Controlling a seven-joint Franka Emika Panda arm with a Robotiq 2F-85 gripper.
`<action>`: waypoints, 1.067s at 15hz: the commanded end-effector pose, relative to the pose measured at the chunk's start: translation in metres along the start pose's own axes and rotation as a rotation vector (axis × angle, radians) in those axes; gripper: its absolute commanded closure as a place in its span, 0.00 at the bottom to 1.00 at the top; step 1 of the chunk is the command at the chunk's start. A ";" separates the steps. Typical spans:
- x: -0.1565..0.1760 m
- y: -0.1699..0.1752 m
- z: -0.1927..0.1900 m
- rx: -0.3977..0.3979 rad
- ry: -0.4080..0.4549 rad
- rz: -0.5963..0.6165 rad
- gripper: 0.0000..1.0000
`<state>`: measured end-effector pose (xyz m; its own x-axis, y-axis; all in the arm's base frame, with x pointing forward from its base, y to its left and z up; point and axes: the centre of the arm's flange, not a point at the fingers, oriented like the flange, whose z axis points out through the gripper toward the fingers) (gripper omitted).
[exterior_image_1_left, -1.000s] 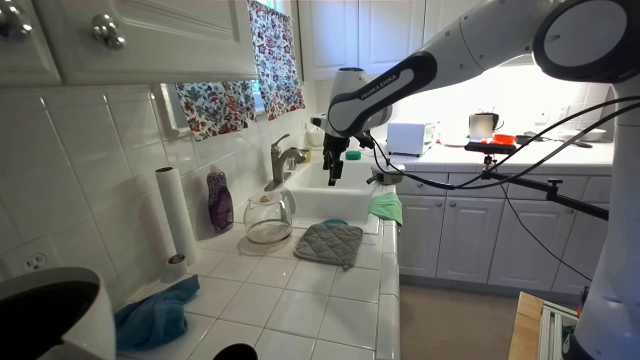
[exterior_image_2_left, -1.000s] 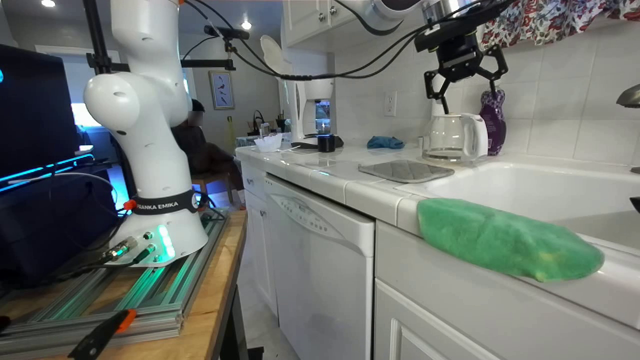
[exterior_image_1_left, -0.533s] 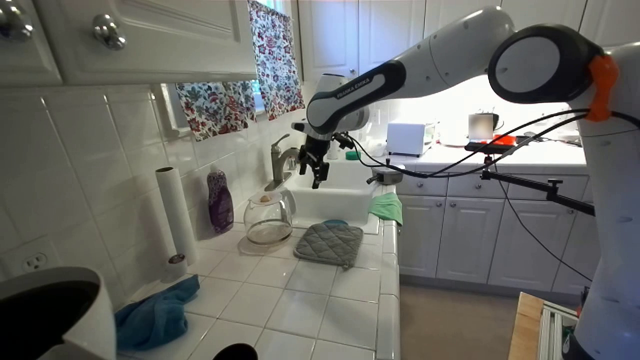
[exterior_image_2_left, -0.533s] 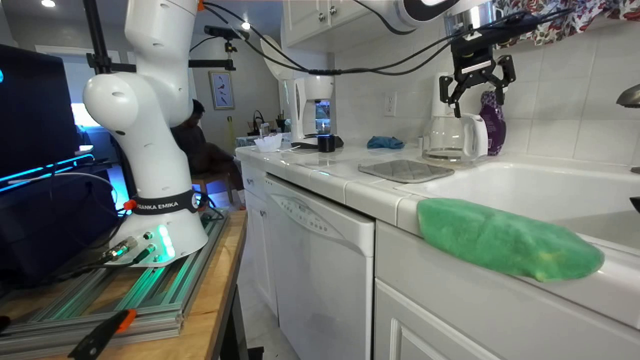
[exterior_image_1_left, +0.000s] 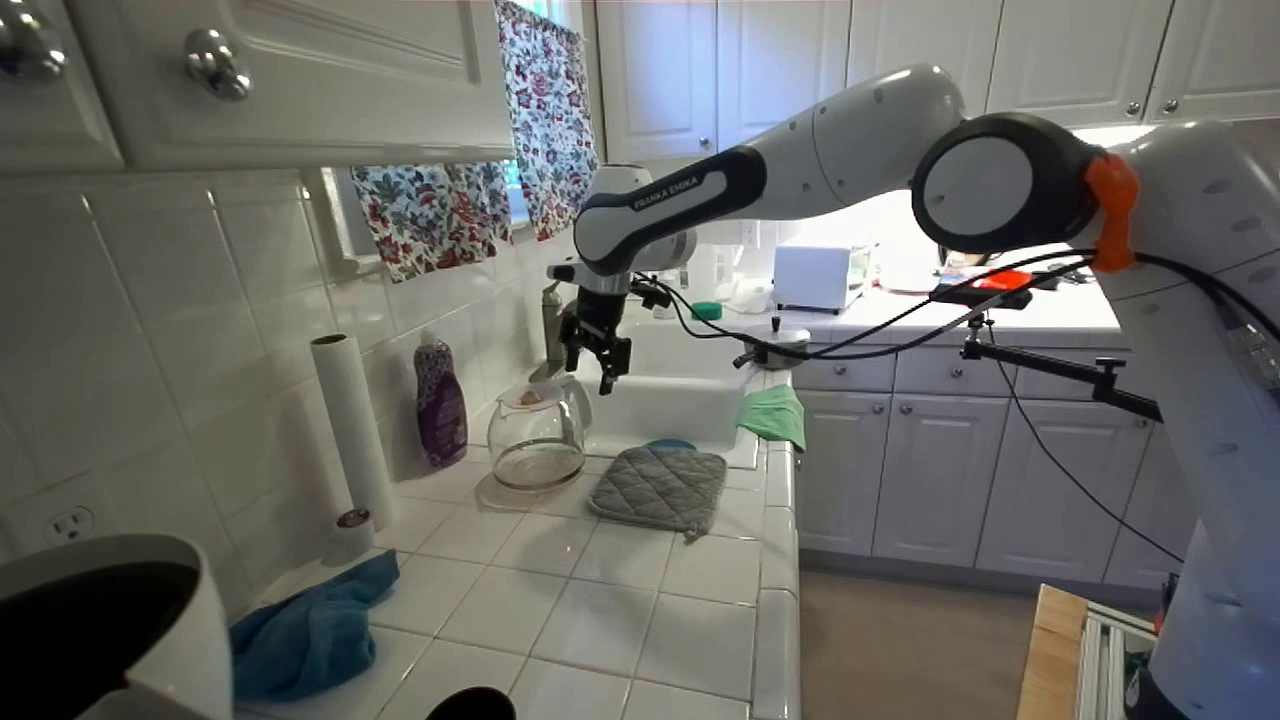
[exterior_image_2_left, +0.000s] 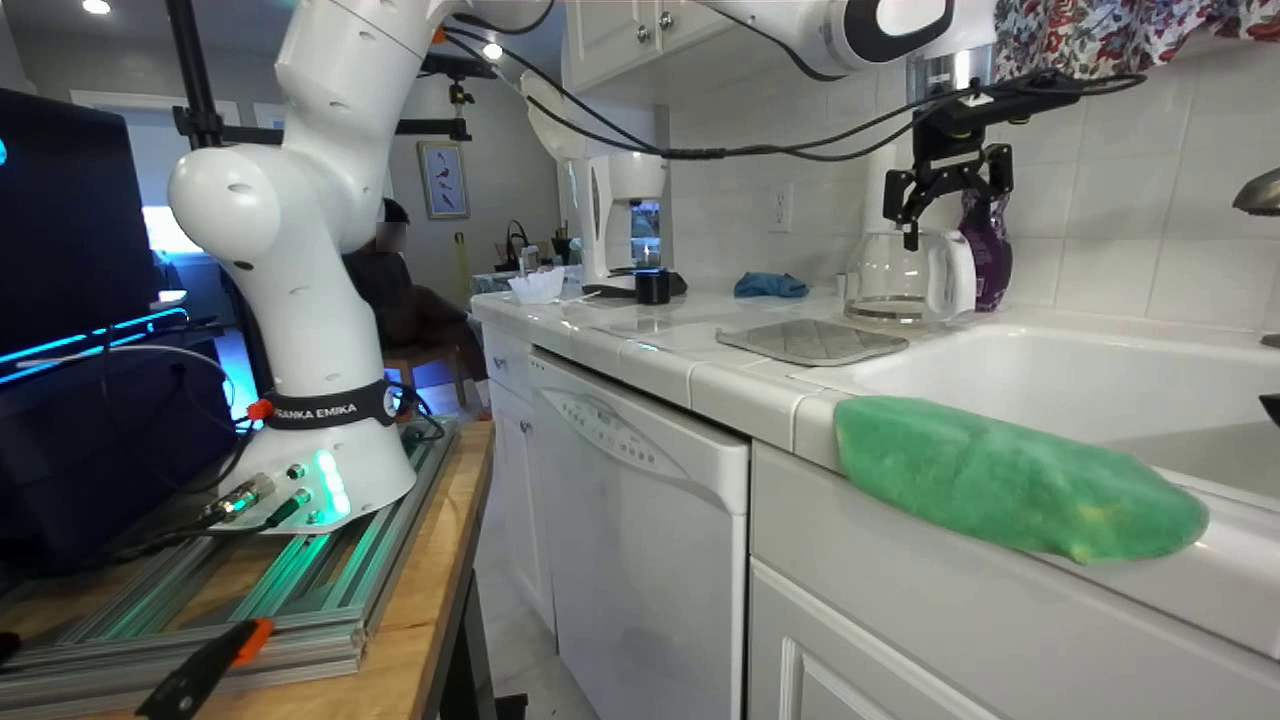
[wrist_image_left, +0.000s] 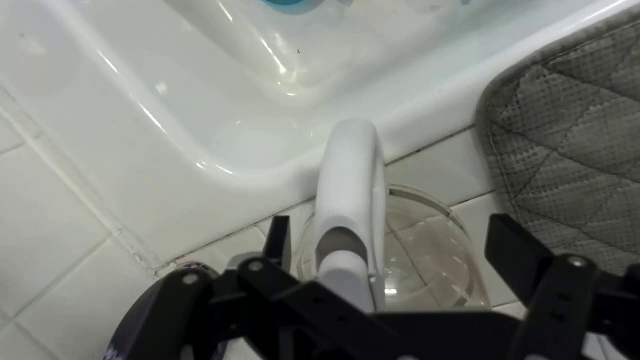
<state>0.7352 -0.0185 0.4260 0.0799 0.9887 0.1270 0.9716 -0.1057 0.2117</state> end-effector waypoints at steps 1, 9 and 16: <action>0.011 0.042 0.006 0.027 0.024 -0.093 0.00; 0.027 0.052 0.022 0.060 0.034 -0.143 0.38; 0.027 0.057 0.017 0.048 0.029 -0.148 0.85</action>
<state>0.7763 0.0030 0.4189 -0.0488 0.9890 0.1394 0.9844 0.0240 0.1746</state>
